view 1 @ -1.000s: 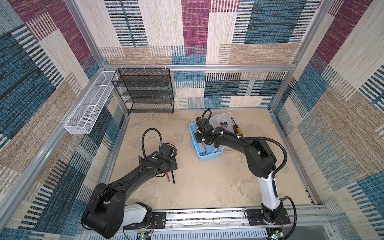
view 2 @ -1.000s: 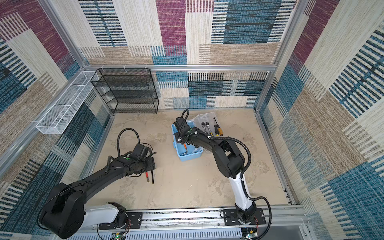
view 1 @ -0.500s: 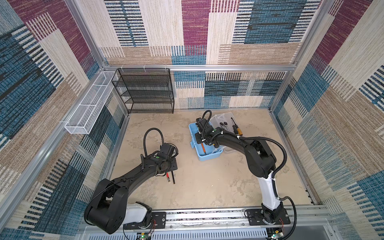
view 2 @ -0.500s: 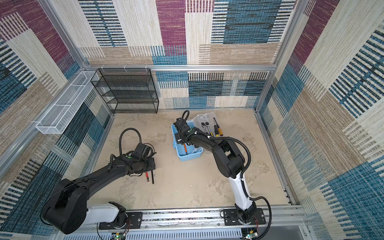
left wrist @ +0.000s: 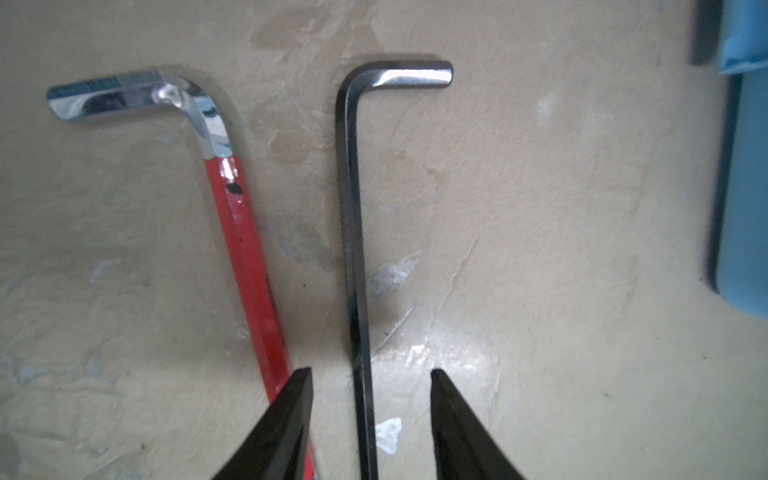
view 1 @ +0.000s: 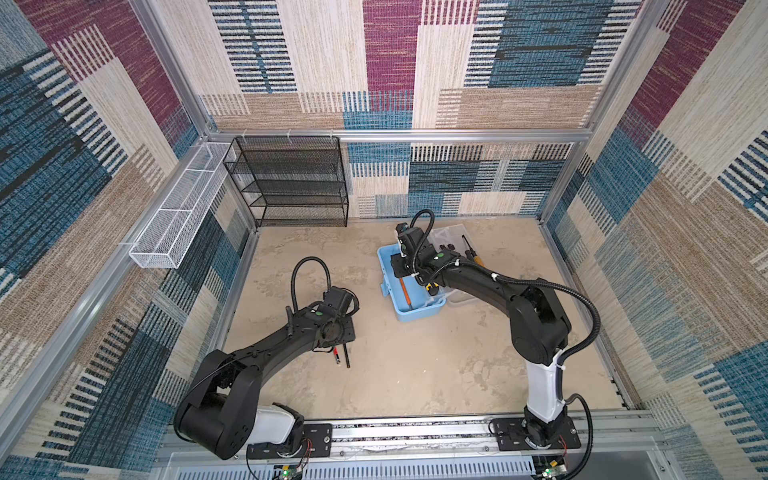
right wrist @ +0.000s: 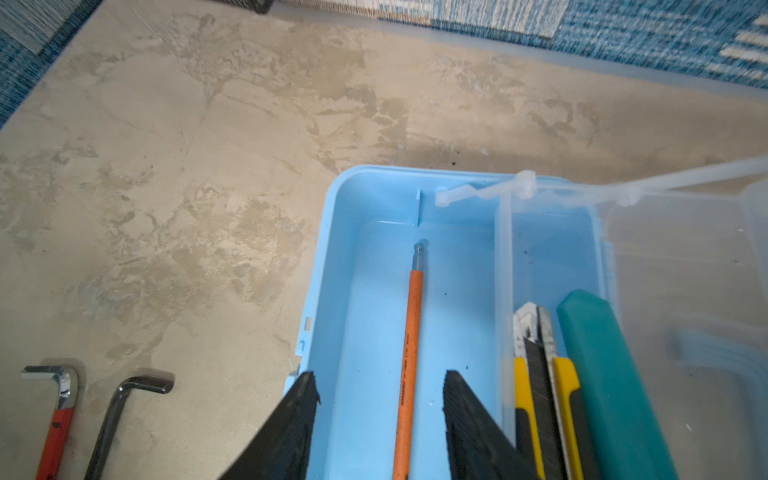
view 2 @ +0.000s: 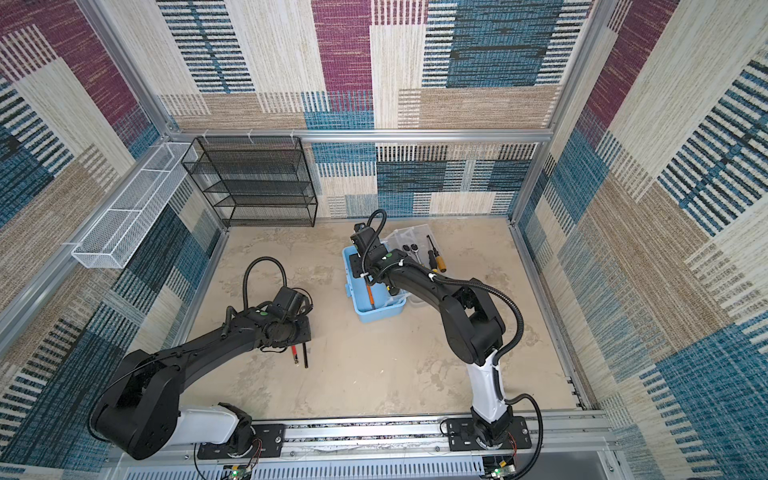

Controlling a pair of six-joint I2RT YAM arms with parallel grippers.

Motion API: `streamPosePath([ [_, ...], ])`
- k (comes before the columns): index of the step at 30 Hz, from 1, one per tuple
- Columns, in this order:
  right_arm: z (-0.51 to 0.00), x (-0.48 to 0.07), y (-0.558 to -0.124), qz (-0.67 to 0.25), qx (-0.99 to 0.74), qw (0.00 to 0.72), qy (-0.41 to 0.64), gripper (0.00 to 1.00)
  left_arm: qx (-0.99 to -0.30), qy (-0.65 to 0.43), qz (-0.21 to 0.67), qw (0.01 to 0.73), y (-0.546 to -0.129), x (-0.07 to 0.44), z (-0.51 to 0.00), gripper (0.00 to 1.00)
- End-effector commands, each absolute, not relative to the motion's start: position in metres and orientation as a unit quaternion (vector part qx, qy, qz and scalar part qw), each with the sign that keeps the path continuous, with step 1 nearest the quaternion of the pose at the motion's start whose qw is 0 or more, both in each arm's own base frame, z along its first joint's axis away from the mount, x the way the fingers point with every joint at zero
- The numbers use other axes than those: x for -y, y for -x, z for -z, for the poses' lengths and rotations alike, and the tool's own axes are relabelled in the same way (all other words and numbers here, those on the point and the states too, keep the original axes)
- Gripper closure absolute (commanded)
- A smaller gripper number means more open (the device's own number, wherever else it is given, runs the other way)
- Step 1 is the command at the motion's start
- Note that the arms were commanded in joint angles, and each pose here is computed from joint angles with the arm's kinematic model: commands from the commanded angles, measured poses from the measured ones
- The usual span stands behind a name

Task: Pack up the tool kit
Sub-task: 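Lower the orange hex driver into the blue box and open right gripper, then grasp the black hex key with the left gripper while right withdraws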

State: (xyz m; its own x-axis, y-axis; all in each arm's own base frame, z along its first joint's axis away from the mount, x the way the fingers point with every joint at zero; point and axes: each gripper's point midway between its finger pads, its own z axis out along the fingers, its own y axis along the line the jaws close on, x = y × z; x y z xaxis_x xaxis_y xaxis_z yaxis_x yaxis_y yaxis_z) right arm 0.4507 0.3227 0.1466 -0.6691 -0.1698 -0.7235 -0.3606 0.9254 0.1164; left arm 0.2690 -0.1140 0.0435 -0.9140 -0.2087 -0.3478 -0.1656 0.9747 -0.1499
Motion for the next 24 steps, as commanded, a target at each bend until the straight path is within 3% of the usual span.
streamPosePath([
  [1,-0.16,-0.326,-0.448,-0.15,-0.896,0.395,0.138,0.47,-0.976,0.088,0.058,0.193,-0.275,0.117,-0.046,0.54],
  [5,-0.169,-0.318,-0.443,-0.149,-0.89,0.411,0.132,0.4,-0.977,0.085,0.044,0.191,-0.277,0.115,-0.044,0.6],
  [24,-0.214,-0.237,-0.433,-0.058,-0.85,0.518,0.073,0.2,-0.984,0.083,0.011,0.154,-0.274,0.111,-0.025,0.72],
])
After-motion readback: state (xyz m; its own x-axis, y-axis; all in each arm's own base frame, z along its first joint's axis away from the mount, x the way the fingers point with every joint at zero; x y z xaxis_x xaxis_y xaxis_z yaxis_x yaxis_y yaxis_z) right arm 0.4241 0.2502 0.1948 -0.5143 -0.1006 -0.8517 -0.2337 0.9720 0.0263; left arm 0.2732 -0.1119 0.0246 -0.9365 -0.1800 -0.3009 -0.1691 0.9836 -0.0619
